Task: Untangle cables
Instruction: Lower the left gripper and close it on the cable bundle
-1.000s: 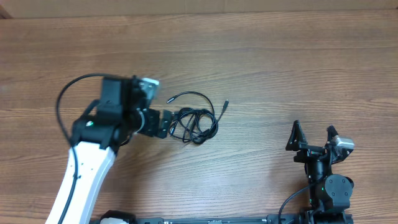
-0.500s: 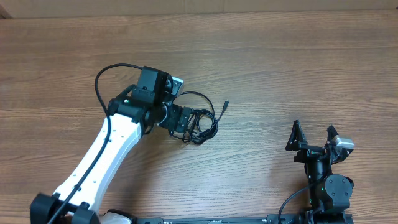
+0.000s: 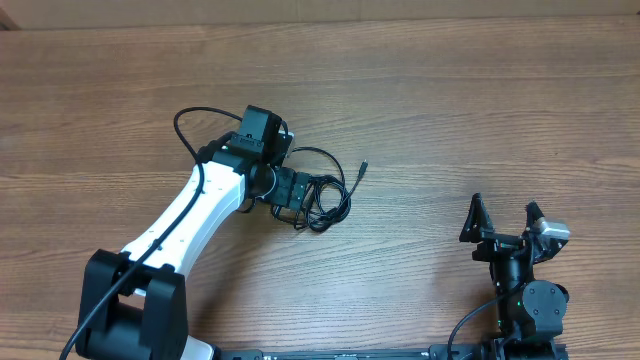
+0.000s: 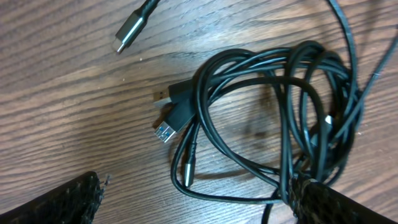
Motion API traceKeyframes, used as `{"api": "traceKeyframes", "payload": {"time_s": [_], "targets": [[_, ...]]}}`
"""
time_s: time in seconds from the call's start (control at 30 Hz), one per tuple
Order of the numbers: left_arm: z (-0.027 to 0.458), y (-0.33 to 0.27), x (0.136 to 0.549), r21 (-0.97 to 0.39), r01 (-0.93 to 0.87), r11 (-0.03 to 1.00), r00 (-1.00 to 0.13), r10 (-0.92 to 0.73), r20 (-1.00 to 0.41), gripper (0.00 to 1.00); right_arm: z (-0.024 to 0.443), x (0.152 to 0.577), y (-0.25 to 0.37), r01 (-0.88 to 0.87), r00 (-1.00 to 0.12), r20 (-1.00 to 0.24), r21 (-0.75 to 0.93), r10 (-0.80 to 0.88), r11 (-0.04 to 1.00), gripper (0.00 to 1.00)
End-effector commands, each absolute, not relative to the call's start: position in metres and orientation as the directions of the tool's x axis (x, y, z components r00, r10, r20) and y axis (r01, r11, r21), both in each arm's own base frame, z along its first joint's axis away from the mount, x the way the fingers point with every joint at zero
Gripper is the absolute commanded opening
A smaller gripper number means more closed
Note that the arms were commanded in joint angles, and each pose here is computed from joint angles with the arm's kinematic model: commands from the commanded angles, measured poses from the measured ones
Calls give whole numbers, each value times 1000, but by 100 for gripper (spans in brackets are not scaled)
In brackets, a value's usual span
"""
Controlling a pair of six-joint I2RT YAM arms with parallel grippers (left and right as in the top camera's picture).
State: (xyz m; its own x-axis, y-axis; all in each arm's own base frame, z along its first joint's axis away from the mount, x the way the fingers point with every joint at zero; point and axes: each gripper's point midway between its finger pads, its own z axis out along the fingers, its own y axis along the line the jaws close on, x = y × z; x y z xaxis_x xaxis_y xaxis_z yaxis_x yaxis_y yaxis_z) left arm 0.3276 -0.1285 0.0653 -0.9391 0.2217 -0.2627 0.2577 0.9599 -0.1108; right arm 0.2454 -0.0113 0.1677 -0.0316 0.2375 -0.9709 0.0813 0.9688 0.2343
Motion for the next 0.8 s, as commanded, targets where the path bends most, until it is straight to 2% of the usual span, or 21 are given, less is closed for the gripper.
{"api": "traceKeyframes", "payload": {"time_s": [0.0, 0.23, 0.43, 0.57, 0.77], "targets": [[64, -129, 337, -104, 208, 973, -947, 174, -269, 100, 171, 245, -13, 86, -14, -972, 231, 233, 969, 100], [60, -128, 344, -91, 188, 978, -946, 155, -283, 100, 171, 245, -13, 86, -14, -972, 231, 233, 969, 100], [41, -127, 341, -83, 183, 980, -960, 160, -230, 99, 171, 245, -13, 86, -14, -972, 231, 233, 969, 100], [29, -125, 339, -78, 164, 983, -969, 146, -199, 90, 171, 245, -13, 86, -14, -972, 231, 233, 969, 100], [12, -124, 335, -69, 161, 984, -977, 149, -150, 88, 171, 245, -13, 86, -14, -972, 231, 233, 969, 100]]}}
